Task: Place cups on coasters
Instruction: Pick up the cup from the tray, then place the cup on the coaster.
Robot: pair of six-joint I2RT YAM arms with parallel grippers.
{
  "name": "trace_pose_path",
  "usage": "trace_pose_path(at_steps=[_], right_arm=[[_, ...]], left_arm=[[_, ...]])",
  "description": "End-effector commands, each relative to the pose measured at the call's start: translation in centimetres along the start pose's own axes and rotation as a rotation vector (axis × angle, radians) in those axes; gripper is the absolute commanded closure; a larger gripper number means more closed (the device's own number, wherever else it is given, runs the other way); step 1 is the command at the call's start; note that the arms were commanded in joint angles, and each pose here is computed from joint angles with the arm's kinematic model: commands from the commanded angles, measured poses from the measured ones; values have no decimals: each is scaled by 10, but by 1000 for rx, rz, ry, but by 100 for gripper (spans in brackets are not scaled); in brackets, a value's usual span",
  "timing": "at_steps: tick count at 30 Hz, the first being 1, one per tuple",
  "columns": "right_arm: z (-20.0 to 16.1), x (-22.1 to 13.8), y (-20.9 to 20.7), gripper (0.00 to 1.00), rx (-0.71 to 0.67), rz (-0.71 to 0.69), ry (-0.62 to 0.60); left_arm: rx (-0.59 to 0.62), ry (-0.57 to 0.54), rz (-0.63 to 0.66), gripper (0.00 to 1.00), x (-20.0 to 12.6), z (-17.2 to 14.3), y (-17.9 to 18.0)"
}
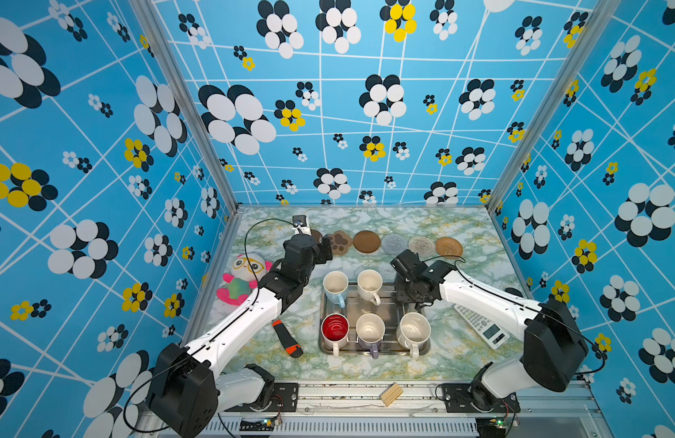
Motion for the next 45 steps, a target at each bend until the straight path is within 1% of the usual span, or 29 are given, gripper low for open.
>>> trace_pose_path(at_steps=[1, 6, 9, 15, 20, 23, 27, 34, 40, 44, 45], right_arm=[[15, -24, -11, 100, 3, -47, -95], [26, -39, -21, 100, -25, -103, -141], [36, -45, -29, 100, -23, -109, -161], [57, -49, -51, 100, 4, -114, -192], [71, -46, -71, 100, 19, -128, -197], [78, -40, -86, 100, 31, -133, -192], [92, -31, -108, 100, 45, -151, -228], [116, -15, -148, 100, 110, -185, -257], [132, 7, -174, 100, 142, -209, -266], [142, 20, -181, 100, 120, -221, -290], [141, 23, -194, 100, 140, -231, -289]], left_arm=[[-24, -18, -10, 10, -5, 5, 2], [-24, -17, -7, 10, -4, 5, 3], [-22, -18, -3, 10, -4, 5, 3], [-19, -18, 5, 10, -3, 4, 4], [-20, -18, 6, 10, -4, 5, 4], [-20, -20, 12, 11, -4, 4, 6], [-15, -24, 25, 11, -4, 5, 7], [-18, -25, 31, 11, 1, 3, 8], [-24, -26, 42, 11, 7, 2, 10], [-24, -25, 46, 12, 10, 2, 11], [-25, -24, 45, 12, 11, 2, 10]])
Point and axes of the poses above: each gripper's point midway between its finger pads, its own x axis out along the fingers, its own y axis along the line the jaws close on, z = x × y, the point moved 6 cm from there along -x, back along the fingers, and after that the axes turned 13 degrees about -x, right-handed, at the moved point
